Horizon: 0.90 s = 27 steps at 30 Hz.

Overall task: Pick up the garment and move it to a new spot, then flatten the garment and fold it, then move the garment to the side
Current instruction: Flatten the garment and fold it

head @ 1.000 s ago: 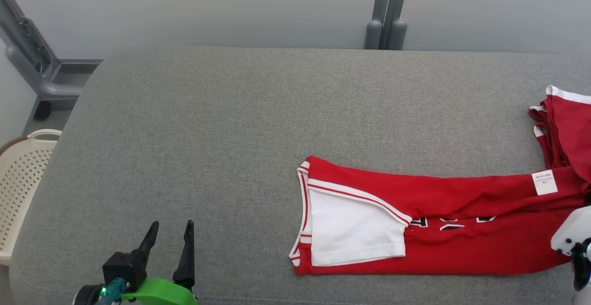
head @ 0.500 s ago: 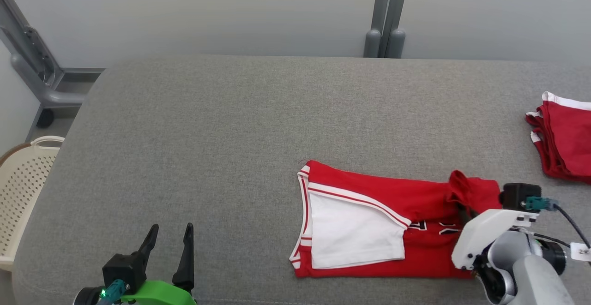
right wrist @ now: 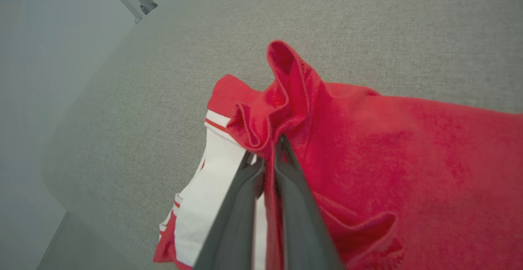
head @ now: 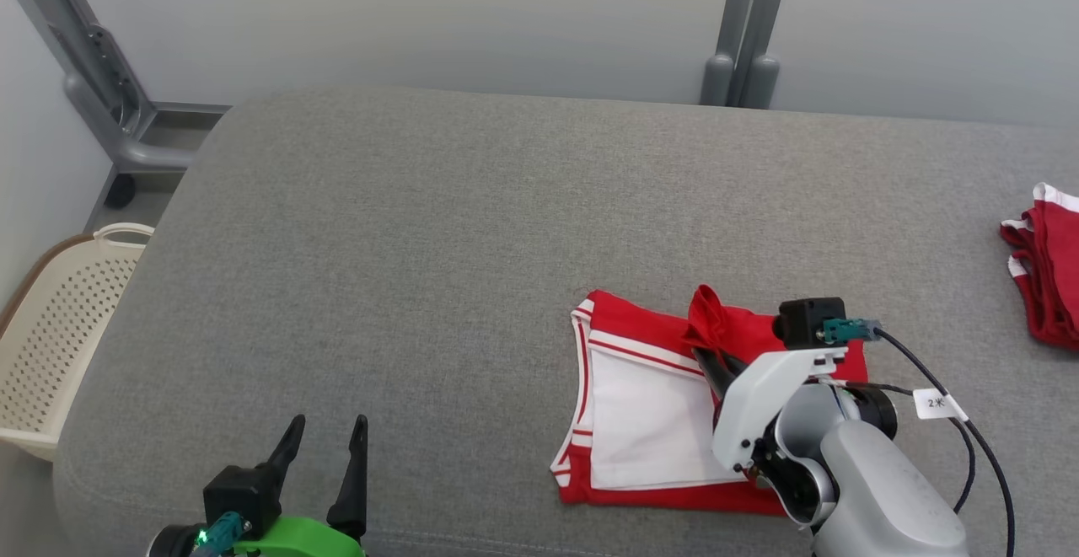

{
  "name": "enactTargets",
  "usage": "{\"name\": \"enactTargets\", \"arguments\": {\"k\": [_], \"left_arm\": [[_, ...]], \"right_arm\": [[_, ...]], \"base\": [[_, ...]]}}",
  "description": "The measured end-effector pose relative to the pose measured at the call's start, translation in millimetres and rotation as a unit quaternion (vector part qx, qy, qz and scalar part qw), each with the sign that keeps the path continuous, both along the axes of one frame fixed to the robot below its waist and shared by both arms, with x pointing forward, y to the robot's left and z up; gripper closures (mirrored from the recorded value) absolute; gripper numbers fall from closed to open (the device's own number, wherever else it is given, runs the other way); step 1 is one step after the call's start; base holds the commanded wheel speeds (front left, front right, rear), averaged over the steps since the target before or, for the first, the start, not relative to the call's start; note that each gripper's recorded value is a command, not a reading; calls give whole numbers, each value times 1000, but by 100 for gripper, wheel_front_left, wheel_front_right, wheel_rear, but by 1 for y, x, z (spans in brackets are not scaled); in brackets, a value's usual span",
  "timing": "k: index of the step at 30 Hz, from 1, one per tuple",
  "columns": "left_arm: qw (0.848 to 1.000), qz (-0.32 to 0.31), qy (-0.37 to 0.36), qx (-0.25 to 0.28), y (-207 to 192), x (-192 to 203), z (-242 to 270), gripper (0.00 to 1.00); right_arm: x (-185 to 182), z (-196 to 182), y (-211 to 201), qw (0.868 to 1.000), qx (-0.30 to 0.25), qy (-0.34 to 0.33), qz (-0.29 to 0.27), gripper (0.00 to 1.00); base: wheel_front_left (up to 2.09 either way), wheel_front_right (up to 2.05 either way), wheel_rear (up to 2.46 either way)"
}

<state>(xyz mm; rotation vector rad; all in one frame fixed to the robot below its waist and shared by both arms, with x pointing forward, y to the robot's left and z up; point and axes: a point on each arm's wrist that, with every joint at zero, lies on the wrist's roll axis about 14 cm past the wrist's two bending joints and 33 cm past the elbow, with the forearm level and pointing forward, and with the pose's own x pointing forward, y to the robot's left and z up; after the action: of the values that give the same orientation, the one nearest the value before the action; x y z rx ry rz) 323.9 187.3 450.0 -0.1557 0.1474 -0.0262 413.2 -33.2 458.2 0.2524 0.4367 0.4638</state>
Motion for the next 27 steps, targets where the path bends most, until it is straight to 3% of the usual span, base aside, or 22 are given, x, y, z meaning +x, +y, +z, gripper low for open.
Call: {"name": "enactTargets", "arguments": {"k": [10,26,27], "left_arm": [[1000,15,5,1,10,-8,-2,0],[999,29,15,-2,15,-6,-9,0],[999,29,16,-2,15,-6,-9,0]], "right_arm": [[1,-6,47,998,7,15,61,100],[9,-23,73,995,4,38,93,100],[9,-23,75,995,3,37,96,54]], "base": [[0,0,0],[0,0,0],[0,0,0]]}}
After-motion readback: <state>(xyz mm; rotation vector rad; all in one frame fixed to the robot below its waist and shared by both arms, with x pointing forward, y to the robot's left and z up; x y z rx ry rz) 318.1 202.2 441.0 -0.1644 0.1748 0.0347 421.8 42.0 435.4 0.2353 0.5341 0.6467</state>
